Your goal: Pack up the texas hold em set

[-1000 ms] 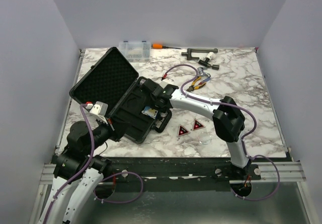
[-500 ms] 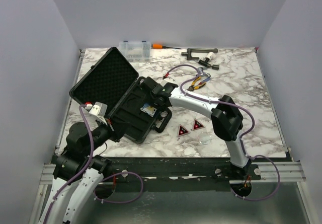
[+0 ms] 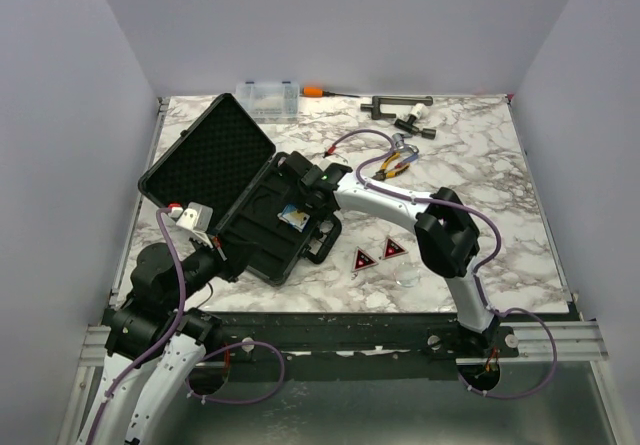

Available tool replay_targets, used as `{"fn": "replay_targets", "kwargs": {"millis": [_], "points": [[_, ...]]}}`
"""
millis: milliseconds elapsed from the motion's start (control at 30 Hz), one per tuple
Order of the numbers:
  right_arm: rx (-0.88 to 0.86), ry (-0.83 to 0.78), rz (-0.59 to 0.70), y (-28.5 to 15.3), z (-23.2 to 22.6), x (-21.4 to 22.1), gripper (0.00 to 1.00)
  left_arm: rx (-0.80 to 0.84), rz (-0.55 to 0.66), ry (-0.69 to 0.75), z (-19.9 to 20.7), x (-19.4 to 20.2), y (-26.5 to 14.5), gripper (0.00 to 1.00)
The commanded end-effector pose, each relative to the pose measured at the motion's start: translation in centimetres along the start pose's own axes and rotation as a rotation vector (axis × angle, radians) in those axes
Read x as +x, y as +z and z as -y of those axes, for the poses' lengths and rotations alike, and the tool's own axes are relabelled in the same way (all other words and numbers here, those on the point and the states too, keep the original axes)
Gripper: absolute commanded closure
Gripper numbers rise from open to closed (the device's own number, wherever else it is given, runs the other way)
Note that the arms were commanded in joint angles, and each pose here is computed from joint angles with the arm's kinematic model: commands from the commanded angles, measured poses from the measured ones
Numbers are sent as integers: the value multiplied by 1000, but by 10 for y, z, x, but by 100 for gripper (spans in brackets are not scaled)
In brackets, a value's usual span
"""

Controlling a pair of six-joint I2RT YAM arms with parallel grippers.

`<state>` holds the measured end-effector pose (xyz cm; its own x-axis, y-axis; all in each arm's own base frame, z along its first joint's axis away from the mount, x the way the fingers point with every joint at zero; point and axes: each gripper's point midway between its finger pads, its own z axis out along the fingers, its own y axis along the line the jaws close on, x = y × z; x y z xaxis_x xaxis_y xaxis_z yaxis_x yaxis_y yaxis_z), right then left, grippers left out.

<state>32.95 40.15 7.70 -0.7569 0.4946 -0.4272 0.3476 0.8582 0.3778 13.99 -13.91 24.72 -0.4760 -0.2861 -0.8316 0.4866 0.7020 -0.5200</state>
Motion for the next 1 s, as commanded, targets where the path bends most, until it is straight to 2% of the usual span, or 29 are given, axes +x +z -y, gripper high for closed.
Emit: {"fn": "replay_targets", "kwargs": {"millis": [0,67,100,133,167,267,700,967], "points": [[95,-3,-69,13,25,23,99,22,3,0,3,0,0,100],[111,-16,-82,12,29,29,99,21,0,-1,3,1,0,100],[114,-25,-91,11,30,31,99,-189,112,-3,-34,-19,0,42],[126,-30,-95,11,32,33,99,-255,118,175,-51,-24,-4,37],[135,-32,-100,11,33,34,99,-252,127,109,-48,-24,-3,34],[168,-36,-114,7,38,38,99,-254,125,108,-48,-23,-3,32],[124,-46,-110,-17,21,30,100,-259,136,109,-49,-24,-5,27],[176,-38,-155,-6,39,48,99,-259,147,111,-49,-25,-7,27]]}}
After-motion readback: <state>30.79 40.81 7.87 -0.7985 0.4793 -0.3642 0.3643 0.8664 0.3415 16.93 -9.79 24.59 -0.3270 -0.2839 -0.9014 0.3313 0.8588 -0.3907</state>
